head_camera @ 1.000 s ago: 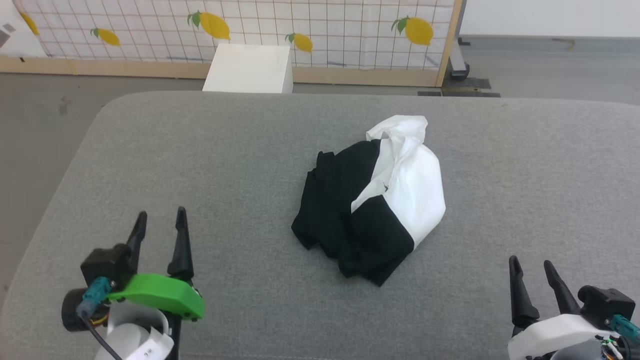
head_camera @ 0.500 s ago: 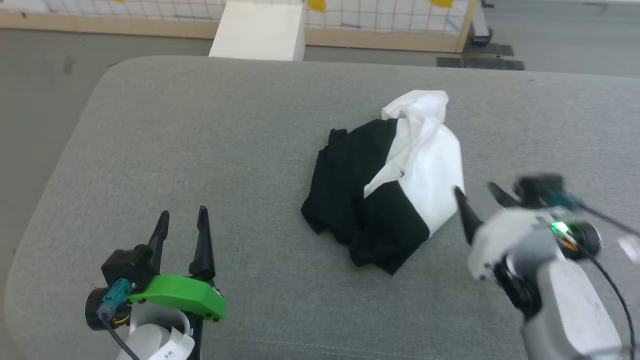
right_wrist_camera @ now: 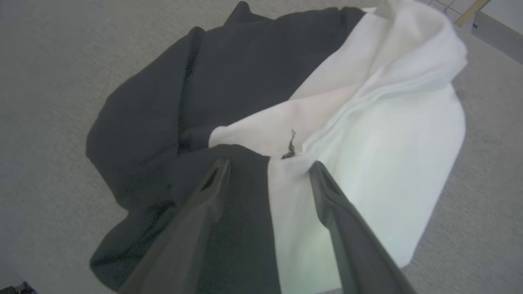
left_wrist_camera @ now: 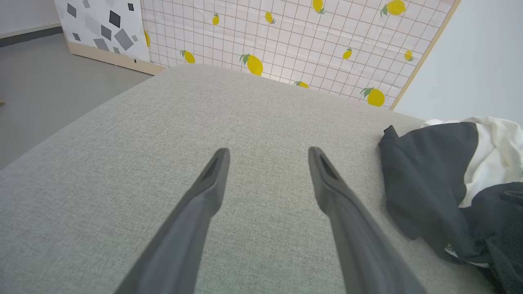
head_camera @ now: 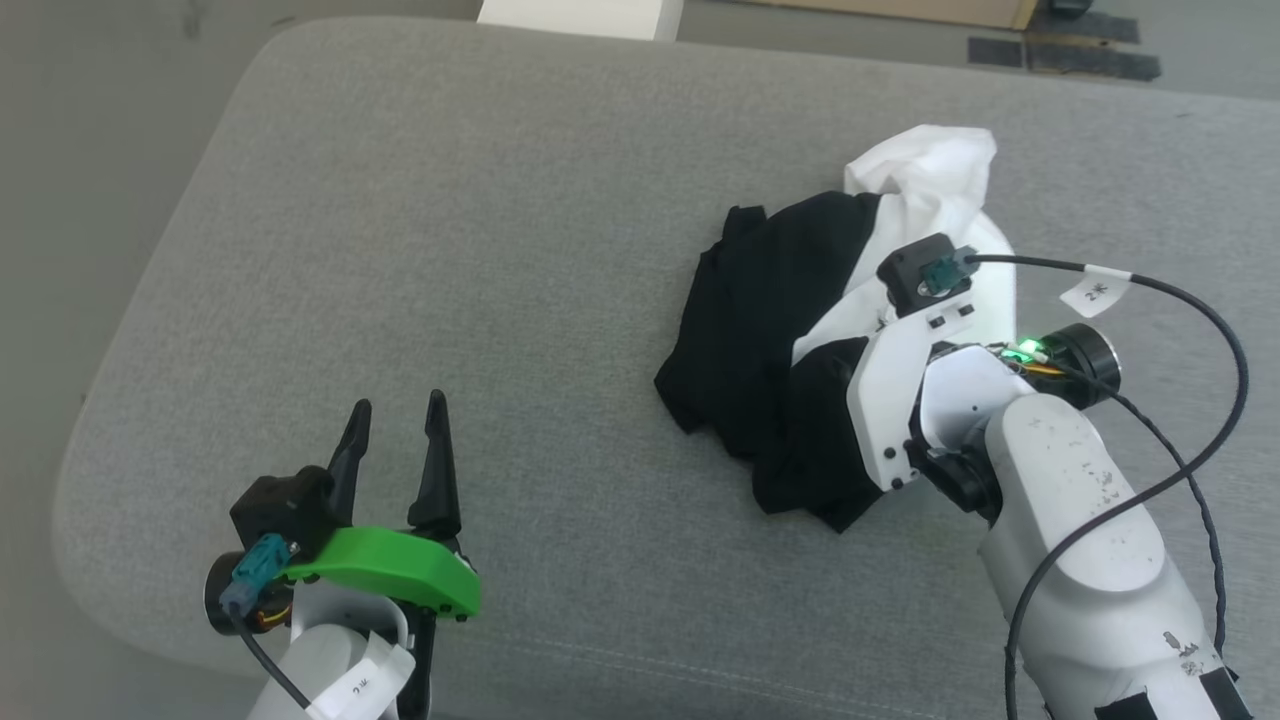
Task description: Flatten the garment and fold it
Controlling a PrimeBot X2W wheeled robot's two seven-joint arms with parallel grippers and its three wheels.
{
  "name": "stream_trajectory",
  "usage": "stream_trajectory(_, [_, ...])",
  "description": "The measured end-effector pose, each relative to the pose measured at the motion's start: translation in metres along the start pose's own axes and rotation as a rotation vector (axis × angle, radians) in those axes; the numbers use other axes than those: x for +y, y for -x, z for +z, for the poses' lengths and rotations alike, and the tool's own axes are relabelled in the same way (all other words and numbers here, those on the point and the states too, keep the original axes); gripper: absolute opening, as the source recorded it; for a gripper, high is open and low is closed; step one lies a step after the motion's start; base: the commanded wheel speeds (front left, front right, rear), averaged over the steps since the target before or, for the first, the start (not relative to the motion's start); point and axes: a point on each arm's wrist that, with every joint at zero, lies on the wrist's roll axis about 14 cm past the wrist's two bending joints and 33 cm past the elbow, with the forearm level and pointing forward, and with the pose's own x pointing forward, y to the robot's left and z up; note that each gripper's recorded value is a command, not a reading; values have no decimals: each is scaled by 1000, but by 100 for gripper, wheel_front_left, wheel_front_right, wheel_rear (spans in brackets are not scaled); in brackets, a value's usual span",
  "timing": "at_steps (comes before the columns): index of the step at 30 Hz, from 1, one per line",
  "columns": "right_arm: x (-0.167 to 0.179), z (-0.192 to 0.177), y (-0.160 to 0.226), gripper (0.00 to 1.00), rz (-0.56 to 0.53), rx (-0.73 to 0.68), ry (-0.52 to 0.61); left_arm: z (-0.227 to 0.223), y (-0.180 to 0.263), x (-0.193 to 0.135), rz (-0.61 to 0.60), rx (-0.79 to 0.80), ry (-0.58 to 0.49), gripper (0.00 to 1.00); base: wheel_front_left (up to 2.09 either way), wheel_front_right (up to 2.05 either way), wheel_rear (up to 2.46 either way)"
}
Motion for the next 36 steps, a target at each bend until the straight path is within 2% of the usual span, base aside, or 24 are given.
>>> stream_trajectory(2, [6, -7, -7, 100, 17, 29, 7, -4, 0, 3, 10, 13, 1, 100, 0, 0, 0])
stream_trajectory(3, [7, -9, -9, 69, 21, 36, 8, -6, -1, 4, 14, 16, 1, 100, 0, 0, 0])
stream_trajectory(4, [8, -10, -11, 31, 25, 42, 8, -7, -1, 6, 20, 21, 0, 100, 0, 0, 0])
stream_trajectory(5, [9, -9, -13, 4, 28, 35, 8, -8, -1, 8, 25, 24, -1, 100, 0, 0, 0])
stream_trajectory(6, [9, -8, -13, 0, 29, 30, 7, -9, -1, 9, 27, 27, -2, 100, 0, 0, 0])
stream_trajectory(10, [10, 2, -9, 0, 46, -22, -24, -9, -4, 7, 18, 26, 1, 100, 0, 0, 0])
stream_trajectory(13, [2, 23, 3, 0, 40, -118, -70, -8, -6, 1, -4, 22, 6, 100, 0, 0, 0])
stream_trajectory(17, [-35, 47, 32, 0, -46, -271, -180, -6, -7, -10, -35, 15, 13, 100, 0, 0, 0])
stream_trajectory(20, [-81, 35, 60, 0, -165, -330, -290, -5, -8, -18, -60, 12, 19, 100, 0, 0, 0])
stream_trajectory(23, [-133, -8, 90, 0, -325, -311, -416, -7, -8, -28, -88, 16, 29, 100, 0, 0, 0])
stream_trajectory(25, [-160, -53, 108, 0, -434, -243, -494, -9, -8, -32, -98, 22, 33, 100, 0, 0, 0])
stream_trajectory(28, [-180, -117, 127, 0, -538, -118, -588, -14, -7, -33, -103, 36, 35, 100, 0, 0, 0])
stream_trajectory(31, [-176, -162, 131, 0, -556, -9, -654, -16, -6, -32, -102, 45, 35, 100, 0, 0, 0])
stream_trajectory(32, [-172, -165, 129, 13, -547, -8, -662, -17, -5, -32, -101, 50, 36, 100, 0, 0, 0])
stream_trajectory(34, [-169, -155, 126, 100, -529, -63, -659, -17, -5, -32, -106, 52, 40, 100, 0, 0, 0])
stream_trajectory(36, [-169, -138, 125, 100, -523, -142, -631, -16, -5, -33, -110, 51, 40, 100, 0, 0, 0])
